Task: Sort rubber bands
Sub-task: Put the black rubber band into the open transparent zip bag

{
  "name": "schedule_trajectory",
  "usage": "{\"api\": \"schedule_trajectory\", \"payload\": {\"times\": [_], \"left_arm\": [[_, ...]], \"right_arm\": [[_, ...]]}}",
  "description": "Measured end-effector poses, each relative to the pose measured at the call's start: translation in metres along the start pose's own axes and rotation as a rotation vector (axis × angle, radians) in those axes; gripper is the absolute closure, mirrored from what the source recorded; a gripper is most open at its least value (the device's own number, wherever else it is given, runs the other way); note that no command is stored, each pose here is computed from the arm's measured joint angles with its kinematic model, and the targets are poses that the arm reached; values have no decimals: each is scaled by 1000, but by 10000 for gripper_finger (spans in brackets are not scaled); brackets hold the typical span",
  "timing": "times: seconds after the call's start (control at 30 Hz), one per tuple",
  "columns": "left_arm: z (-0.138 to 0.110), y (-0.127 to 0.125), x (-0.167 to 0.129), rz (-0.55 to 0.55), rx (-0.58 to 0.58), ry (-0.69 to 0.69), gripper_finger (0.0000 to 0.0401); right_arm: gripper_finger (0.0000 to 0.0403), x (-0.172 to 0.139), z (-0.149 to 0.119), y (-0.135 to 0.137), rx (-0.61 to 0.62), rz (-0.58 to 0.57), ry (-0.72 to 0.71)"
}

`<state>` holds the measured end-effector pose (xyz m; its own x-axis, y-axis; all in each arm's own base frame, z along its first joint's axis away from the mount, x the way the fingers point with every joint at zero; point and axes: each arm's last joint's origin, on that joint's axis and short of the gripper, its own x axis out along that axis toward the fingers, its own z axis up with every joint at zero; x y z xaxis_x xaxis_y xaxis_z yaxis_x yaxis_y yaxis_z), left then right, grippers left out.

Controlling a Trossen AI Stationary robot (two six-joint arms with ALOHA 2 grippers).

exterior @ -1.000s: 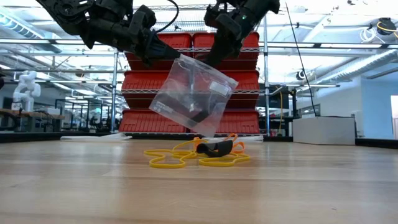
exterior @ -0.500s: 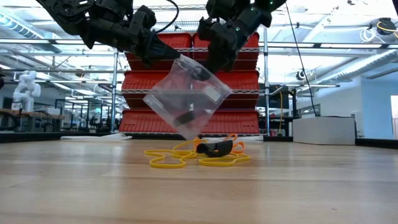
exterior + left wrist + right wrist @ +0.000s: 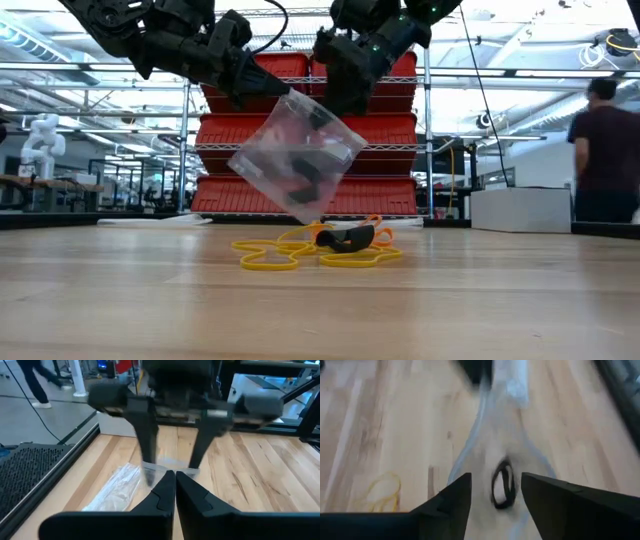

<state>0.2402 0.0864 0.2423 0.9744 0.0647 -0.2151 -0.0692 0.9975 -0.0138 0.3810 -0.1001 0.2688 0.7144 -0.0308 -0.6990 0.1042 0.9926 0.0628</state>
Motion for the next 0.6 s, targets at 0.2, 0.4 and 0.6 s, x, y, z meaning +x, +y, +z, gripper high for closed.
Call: {"api": "schedule_trajectory", "payload": {"times": [0.2, 0.4, 0.6], "left_arm": [[-7, 3, 6, 52, -9, 40, 394], [-8, 3, 7, 75, -8, 46, 398], [-9, 5, 6, 81, -1, 46, 399]], "right_arm": [[244, -17, -2, 1, 7, -9, 95], [255, -65, -1, 6, 27, -77, 119], [255, -74, -38, 21, 140, 4, 106]]}}
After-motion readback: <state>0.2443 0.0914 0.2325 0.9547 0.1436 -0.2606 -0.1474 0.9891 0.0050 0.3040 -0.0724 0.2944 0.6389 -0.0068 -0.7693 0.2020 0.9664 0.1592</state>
